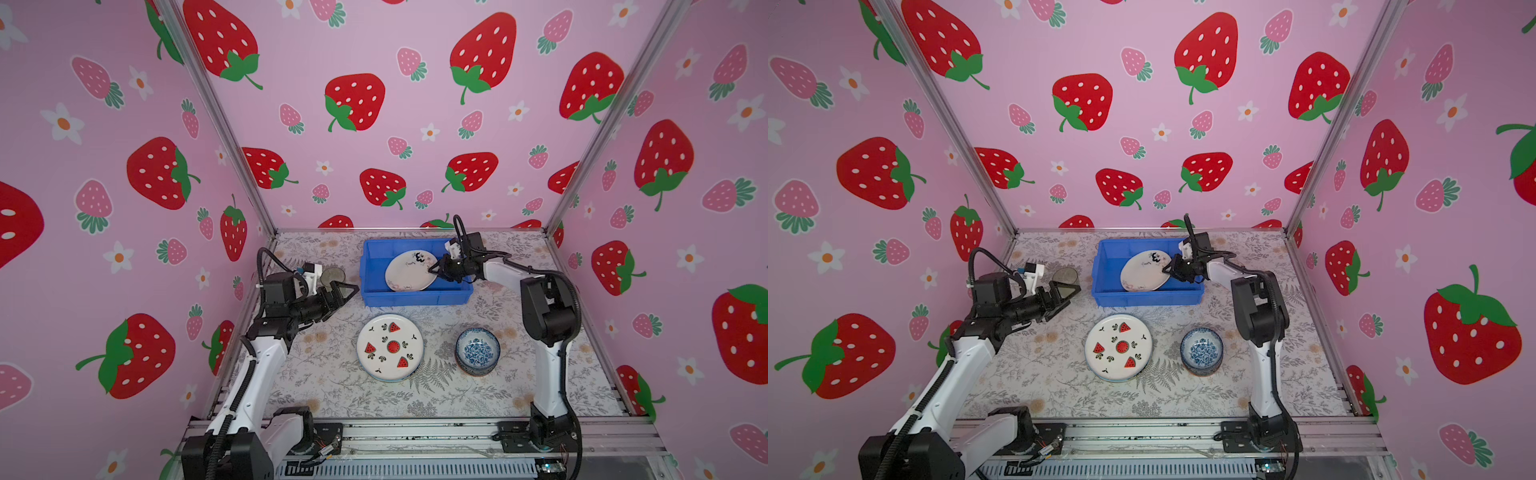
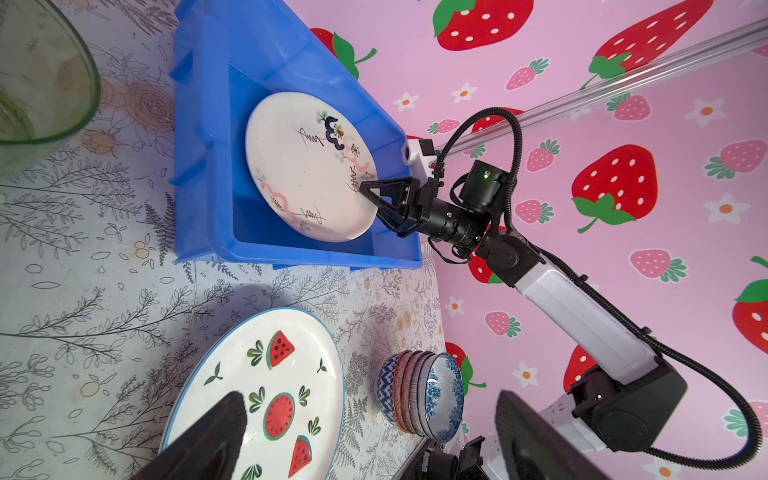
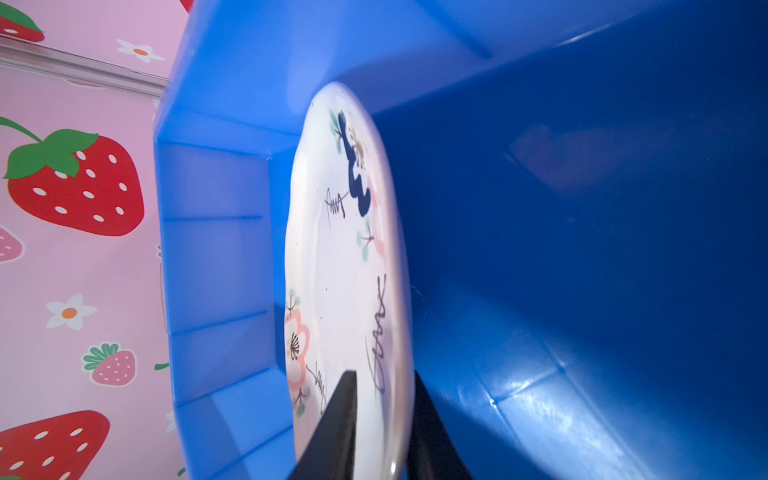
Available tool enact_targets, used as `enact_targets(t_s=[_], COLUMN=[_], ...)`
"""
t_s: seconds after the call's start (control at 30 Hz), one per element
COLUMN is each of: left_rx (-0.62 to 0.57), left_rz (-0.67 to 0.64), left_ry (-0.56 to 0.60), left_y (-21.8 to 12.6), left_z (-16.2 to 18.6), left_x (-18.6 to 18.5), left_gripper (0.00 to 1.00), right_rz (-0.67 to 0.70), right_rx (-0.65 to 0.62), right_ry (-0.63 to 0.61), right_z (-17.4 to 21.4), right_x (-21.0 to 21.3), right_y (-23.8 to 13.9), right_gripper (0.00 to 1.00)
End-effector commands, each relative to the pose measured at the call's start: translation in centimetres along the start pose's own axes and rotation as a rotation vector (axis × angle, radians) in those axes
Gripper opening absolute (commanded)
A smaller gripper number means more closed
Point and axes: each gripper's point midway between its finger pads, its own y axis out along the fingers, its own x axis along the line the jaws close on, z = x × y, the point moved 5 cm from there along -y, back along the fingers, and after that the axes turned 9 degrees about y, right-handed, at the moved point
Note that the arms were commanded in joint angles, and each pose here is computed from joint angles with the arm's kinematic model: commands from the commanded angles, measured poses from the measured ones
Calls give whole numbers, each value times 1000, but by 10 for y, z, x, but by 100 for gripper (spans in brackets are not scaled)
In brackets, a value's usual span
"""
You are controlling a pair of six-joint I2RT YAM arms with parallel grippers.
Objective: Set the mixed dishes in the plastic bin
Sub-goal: 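Lower the plate flat into the bin with the right gripper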
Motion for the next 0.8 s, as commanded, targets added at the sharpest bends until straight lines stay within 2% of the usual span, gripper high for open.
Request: enact_targets(t_s=[0.0,0.17,0.57,0.77], left_rx=[2,3,7,22], left_rz=[20,21,-28,-56], left_ry=[6,6,-5,-28], left_y=[0,0,-2,1], left_z=[1,1,6,9], left_x=[0,0,6,12], left_gripper=[96,96,95,94], right_rz=[-5,30,106,142], right_rx=[-19,-28,-67,-116], right_ry=[-43,-64,-112,-167], right_z=[-8,-10,-10,-13], right_x=[9,8,12,26], right_y=[-3,-6,-14,-28], right_gripper=[31,41,46,48])
